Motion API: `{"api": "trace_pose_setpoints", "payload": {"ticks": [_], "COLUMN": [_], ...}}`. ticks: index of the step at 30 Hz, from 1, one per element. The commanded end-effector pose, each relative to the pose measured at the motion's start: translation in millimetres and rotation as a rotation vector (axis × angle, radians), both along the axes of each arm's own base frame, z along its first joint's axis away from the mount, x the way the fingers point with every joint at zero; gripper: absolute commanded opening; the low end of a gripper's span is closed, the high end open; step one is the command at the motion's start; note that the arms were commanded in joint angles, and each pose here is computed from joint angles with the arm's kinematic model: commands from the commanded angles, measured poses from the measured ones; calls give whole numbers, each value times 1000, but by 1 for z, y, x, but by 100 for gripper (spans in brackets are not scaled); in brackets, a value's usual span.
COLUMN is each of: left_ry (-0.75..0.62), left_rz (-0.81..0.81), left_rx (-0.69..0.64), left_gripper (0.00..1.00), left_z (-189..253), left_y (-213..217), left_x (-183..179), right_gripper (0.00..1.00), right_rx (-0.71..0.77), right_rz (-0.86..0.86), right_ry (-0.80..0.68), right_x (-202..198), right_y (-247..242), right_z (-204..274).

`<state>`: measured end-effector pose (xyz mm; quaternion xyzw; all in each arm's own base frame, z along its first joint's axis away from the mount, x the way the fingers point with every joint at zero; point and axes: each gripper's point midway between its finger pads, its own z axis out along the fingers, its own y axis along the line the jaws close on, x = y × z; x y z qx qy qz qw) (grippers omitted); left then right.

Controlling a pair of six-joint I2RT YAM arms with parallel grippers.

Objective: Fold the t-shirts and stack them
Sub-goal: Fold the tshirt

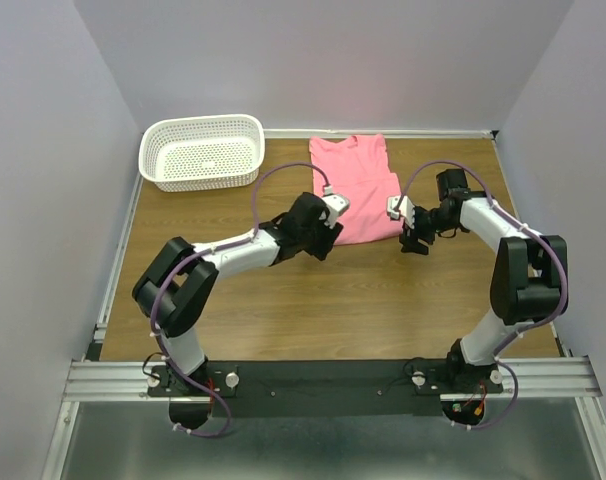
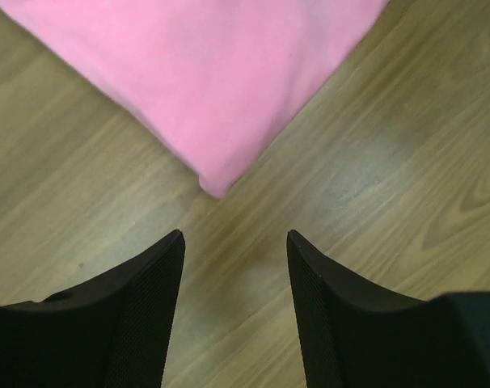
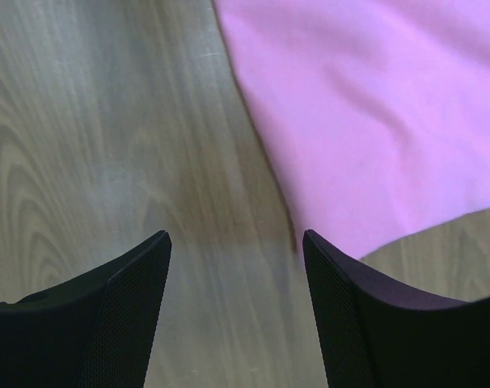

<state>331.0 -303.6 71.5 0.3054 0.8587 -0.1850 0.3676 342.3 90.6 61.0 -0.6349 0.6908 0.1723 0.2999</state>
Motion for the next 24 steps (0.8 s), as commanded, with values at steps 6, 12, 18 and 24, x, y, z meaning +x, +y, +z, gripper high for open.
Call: {"api": "trace_pose_setpoints", "payload": {"ticks": [6,12,18,24], "left_ry": [-415,-487,-466,-450], "left_rz": [-235,-483,-579,-561], "left_rx": [442,534,518,564], "left_gripper": [62,59,58,57], "left_z": [23,2,-22,-38], "left_y": [7,-9,-27,-27], "left_x": [24,27,27,40], "right_gripper": [74,73,72,66], "right_rx": [-18,-39,-57,-59], "right_rz": [51,54,62,57], "right_ry": [-103,-86,-77,-49], "right_x": [32,49,56,58], "right_y": [-1,-4,-6,-7], "right_z": [-8,-23,-33,-44]}}
